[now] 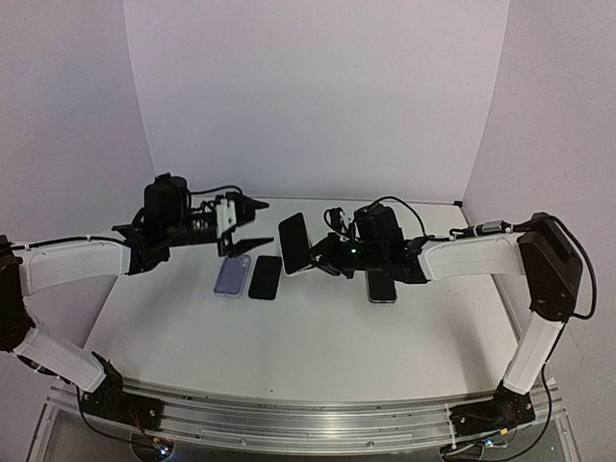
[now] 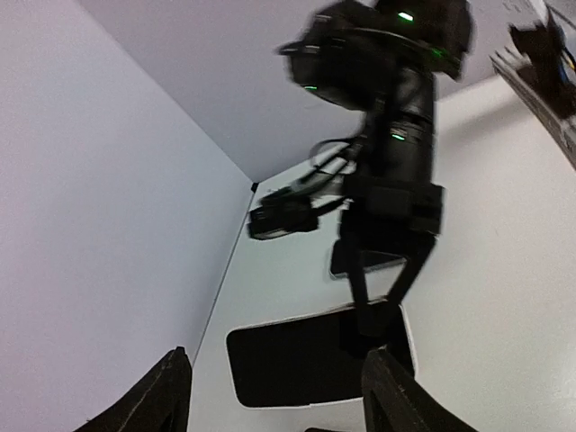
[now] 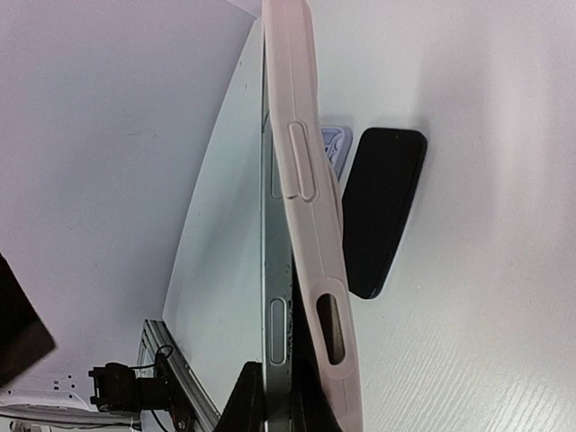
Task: Take the phone out of the phone case
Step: Remove the phone case from the phone.
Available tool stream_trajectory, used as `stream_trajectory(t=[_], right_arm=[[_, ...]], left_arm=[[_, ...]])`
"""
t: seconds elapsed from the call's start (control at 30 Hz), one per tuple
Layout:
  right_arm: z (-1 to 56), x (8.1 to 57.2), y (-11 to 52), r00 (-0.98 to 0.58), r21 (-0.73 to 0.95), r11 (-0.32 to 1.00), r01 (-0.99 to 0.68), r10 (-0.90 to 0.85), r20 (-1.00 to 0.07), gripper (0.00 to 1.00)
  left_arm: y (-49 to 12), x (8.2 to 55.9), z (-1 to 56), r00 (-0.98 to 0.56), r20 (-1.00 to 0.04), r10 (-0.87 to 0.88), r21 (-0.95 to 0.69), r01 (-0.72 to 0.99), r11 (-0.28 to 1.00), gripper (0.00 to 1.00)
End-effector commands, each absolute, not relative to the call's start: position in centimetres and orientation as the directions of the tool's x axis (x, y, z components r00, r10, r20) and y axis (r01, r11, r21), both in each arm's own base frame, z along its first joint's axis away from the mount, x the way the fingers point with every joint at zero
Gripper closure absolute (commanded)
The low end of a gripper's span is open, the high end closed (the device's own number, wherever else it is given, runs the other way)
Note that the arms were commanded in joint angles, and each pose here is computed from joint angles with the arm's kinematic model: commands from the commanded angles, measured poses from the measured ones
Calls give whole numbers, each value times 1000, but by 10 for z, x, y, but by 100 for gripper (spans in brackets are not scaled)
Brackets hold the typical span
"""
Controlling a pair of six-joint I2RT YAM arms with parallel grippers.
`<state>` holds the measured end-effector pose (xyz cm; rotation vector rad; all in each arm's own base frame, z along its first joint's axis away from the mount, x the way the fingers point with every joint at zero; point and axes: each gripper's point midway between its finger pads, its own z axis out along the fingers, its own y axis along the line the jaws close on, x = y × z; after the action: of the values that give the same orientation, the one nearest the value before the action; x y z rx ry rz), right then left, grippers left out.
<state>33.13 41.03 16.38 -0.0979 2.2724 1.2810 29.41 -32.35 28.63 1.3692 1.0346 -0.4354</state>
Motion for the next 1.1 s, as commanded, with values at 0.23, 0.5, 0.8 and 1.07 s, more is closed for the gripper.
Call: stream_trajectory(t=[0.23, 0.5, 0.8, 1.07], right_arm=[[370, 352, 403, -599, 781, 310, -543, 509, -618, 100], [453, 339, 427, -543, 729, 101, -677, 600, -587, 100], [496, 323, 458, -543, 665, -44, -746, 618, -568, 100], [505, 317, 464, -540, 645, -71, -761, 620, -569, 100]], left_arm=[[-293, 299, 315, -185, -970, -158, -233, 889, 394, 35], [-306, 304, 374, 24, -945, -325, -107, 920, 378, 20], [-312, 297, 447, 250, -837, -486, 45, 918, 395, 35], [-310, 294, 460, 329, -798, -505, 103, 900, 424, 62]])
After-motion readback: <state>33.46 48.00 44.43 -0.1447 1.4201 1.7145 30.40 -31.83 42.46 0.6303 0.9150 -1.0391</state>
